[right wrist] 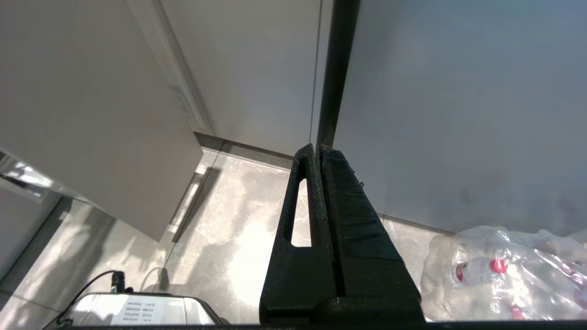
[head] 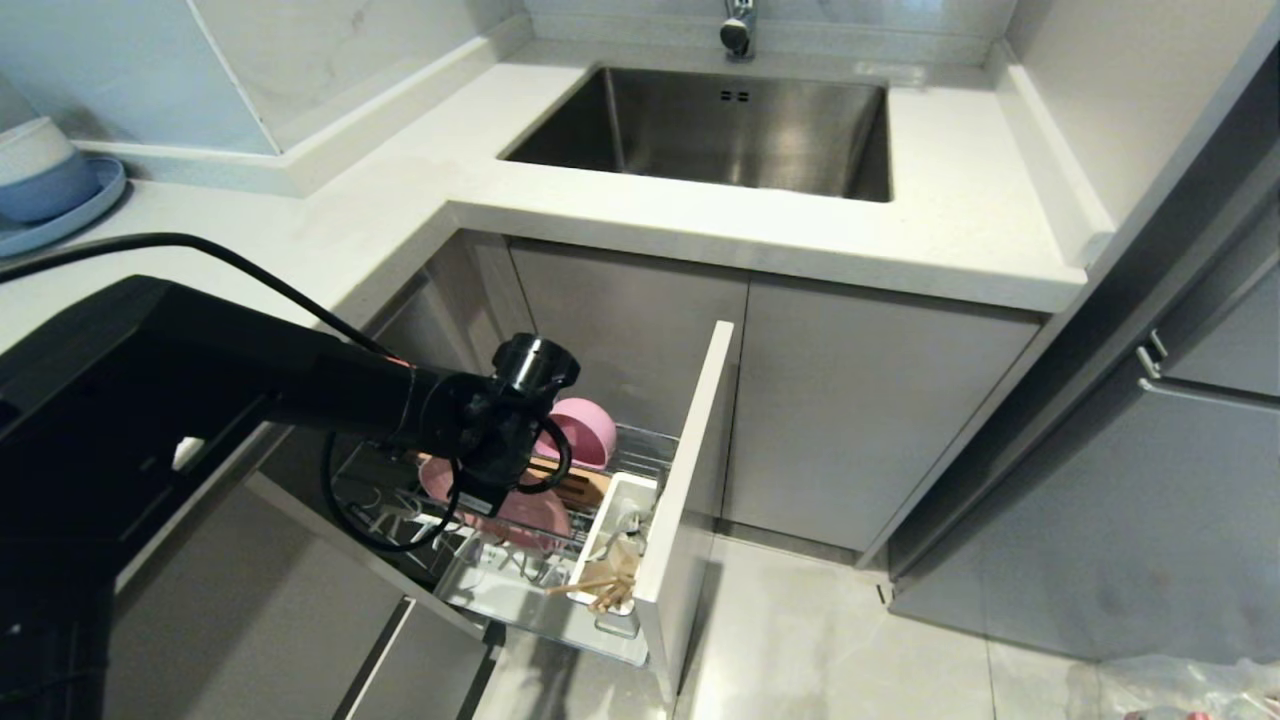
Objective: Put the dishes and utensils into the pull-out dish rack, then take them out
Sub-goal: Take the plate out of the cupboard
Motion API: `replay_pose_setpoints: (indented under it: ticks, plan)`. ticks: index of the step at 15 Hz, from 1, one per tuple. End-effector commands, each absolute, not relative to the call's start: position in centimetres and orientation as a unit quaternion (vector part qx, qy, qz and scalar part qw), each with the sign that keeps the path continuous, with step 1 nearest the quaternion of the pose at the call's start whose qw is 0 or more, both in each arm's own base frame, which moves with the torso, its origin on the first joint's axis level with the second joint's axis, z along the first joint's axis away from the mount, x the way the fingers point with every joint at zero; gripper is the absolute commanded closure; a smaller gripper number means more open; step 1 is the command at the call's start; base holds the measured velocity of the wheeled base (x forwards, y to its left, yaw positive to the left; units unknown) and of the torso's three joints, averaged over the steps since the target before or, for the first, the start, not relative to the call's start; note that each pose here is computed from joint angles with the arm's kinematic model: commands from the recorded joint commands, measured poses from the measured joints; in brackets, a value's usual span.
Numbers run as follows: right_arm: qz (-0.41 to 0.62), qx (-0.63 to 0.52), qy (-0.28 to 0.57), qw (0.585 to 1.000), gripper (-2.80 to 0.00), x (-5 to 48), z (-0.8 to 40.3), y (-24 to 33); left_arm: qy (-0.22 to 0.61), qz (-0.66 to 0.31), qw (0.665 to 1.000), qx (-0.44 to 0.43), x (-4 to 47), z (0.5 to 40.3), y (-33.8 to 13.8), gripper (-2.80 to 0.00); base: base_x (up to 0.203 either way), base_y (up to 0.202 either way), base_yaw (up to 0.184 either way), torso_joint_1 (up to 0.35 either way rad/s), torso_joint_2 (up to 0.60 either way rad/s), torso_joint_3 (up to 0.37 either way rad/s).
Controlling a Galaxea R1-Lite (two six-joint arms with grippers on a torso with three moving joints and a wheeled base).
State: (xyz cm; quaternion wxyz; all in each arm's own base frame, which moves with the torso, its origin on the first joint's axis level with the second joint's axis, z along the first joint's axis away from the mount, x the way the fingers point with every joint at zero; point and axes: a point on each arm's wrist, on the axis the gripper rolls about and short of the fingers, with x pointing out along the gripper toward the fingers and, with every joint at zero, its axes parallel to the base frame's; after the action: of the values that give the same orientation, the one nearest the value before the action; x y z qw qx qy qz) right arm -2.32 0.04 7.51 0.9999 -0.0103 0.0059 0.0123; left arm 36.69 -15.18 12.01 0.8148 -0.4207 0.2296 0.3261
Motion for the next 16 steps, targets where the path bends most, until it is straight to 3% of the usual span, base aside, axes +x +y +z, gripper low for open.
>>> replay_pose_setpoints:
  ticks: [1, 16]
  plan:
    - [0.013, -0.011, 0.006, 1.000, 0.00, -2.3, 7.5, 0.0, 0.228, 0.329, 0.814, -0.422, 36.6, 12.1, -15.2, 0.00, 0.000, 0.000, 0.000, 0.000, 0.00, 0.000]
    - [0.013, -0.010, 0.006, 1.000, 0.00, -2.3, 7.5, 0.0, 0.202, 0.286, 0.824, -0.446, 32.0, 19.3, -15.1, 0.00, 0.000, 0.000, 0.000, 0.000, 0.00, 0.000]
